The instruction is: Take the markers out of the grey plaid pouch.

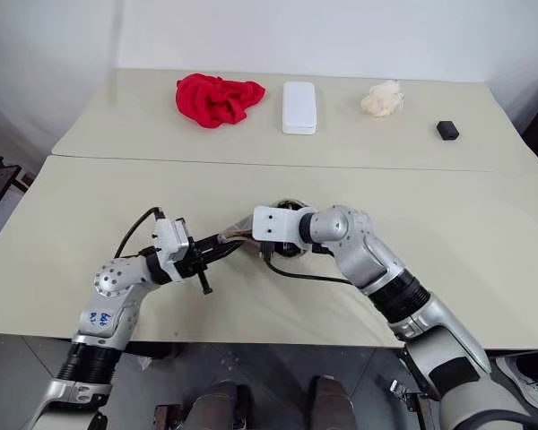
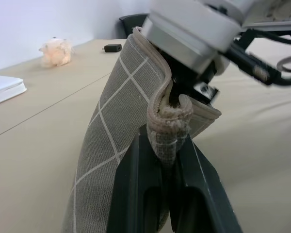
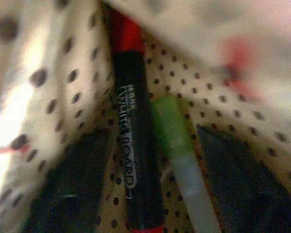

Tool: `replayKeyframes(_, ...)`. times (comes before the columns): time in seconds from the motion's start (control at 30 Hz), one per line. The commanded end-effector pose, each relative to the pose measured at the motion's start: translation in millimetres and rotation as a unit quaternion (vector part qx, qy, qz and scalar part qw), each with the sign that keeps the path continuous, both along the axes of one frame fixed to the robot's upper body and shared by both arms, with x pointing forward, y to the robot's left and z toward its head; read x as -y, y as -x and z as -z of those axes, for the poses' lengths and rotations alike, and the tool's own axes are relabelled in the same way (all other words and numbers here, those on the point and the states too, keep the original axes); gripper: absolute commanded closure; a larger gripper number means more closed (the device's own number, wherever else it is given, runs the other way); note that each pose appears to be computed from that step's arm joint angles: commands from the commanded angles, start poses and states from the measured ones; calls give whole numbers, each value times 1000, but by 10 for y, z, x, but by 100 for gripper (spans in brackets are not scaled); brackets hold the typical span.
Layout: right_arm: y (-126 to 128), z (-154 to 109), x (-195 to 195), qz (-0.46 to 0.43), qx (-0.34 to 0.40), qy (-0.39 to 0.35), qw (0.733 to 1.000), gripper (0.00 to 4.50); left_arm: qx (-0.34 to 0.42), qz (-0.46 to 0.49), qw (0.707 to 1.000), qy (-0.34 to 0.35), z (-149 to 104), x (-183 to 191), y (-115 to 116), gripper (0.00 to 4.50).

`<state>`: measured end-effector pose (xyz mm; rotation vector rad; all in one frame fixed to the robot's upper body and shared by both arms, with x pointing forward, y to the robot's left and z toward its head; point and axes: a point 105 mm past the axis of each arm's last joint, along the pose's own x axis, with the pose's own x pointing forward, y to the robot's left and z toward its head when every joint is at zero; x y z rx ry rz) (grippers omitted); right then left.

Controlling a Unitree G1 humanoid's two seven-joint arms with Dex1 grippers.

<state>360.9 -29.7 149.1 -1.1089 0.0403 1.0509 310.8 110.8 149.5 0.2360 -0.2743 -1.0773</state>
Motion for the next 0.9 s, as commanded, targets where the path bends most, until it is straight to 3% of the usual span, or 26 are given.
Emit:
replayKeyframes(0.03,23,-21,-14,-12,13,3,1000,288,44,7,999,25,-262,18,35,444)
replayKeyframes(0.1,19,-53,14,-15,18,6,1000,362,43,7,999,25,-261,11,30,444)
replayKeyframes(0.17,15,-125,58,-19,28,8,999,390,43,2,999,22,-254,-10,21,444)
replayKeyframes(0.4,51,-382,222,-38,50,13,998,390,63,-37,997,-7,-211,-103,-46,444)
replayKeyframes(0.6,228,-691,425,-67,56,4,996,390,96,-98,990,-36,-194,-221,-154,444)
replayKeyframes(0.77,377,-765,284,-108,35,-51,992,390,112,-94,988,-50,-170,-161,-144,444)
replayKeyframes(0.9,334,-741,296,-80,17,-83,993,390,124,-81,987,-65,-153,-107,-116,444)
